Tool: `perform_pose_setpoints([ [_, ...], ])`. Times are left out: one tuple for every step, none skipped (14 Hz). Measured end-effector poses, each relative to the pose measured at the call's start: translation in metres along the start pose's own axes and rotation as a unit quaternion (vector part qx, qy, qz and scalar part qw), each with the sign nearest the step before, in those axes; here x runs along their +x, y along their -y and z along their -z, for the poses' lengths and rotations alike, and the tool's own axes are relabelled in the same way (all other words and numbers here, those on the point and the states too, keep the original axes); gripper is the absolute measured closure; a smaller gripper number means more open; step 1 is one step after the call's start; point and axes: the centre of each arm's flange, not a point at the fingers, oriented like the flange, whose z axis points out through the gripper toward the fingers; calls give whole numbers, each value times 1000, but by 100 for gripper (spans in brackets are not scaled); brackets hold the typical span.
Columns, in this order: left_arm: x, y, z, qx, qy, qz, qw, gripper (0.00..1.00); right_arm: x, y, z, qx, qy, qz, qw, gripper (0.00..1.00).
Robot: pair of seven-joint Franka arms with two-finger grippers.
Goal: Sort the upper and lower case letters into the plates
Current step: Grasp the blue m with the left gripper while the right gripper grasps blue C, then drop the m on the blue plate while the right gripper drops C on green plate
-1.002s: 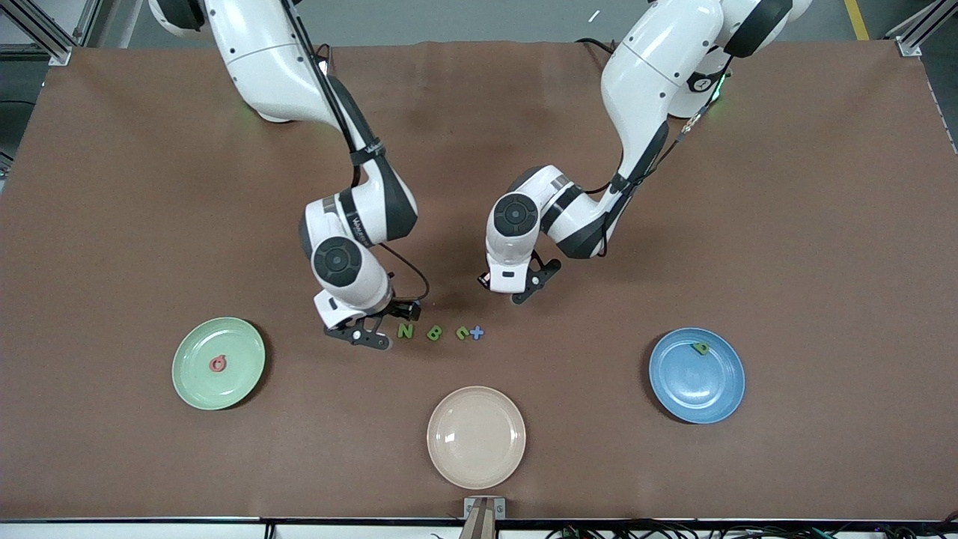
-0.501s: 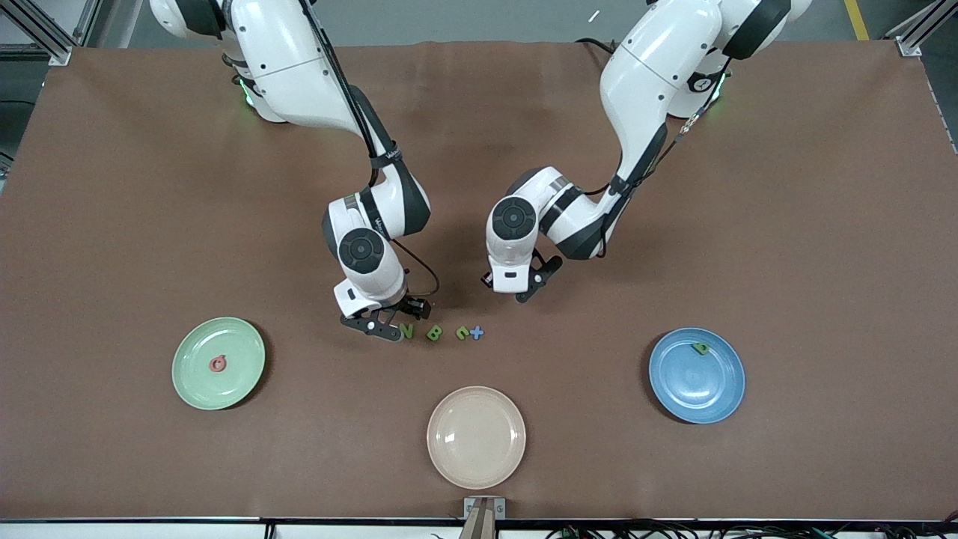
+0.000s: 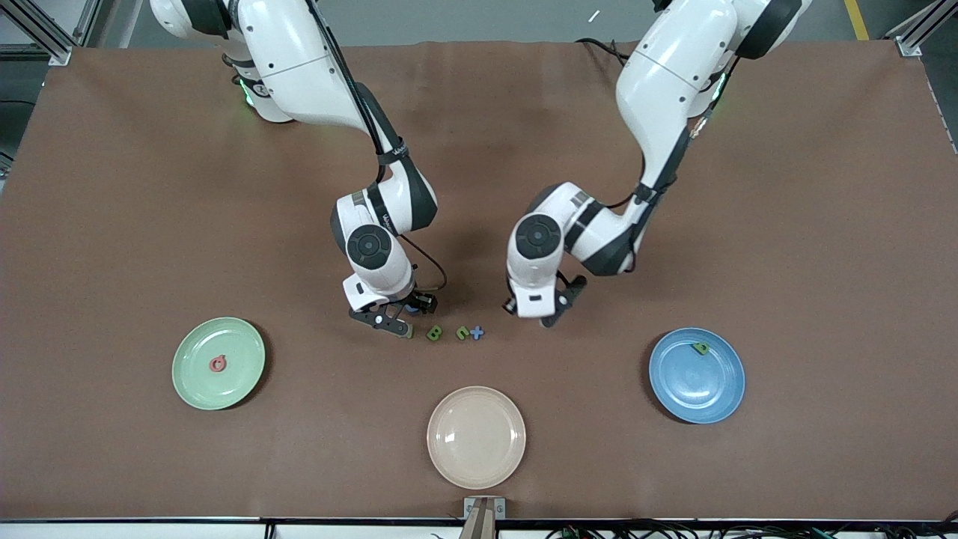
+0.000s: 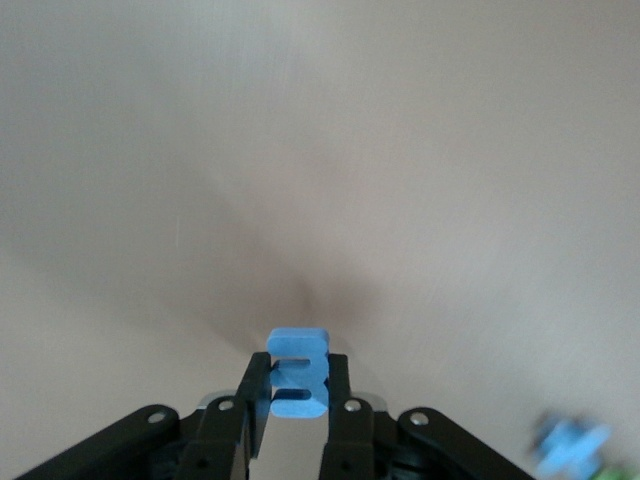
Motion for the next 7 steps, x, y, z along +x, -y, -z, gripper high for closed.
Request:
perform_pose_setpoints([
  [26,-1,10,2,-15,-7,1000,73,-1,1,0,0,0,1,1000,25],
  [52,1,18,5,-30,-18,999,73,-2,1,-1,0,0,1,1000,30],
  [77,5,22,9,-44,-33,998,73,-2,2,1,1,-1,2,1000,41],
  [105,11,23,14,-55,-51,997,73,-1,2,2,2,-2,1,1000,53],
  [131,17,23,20,-61,-72,995,73,-1,2,2,2,-2,1,1000,53],
  [157,25,23,25,-65,-92,993,73,-1,2,3,1,-1,1,1000,59],
  [184,35,23,29,-65,-110,991,73,0,1,3,1,-1,0,1000,65],
])
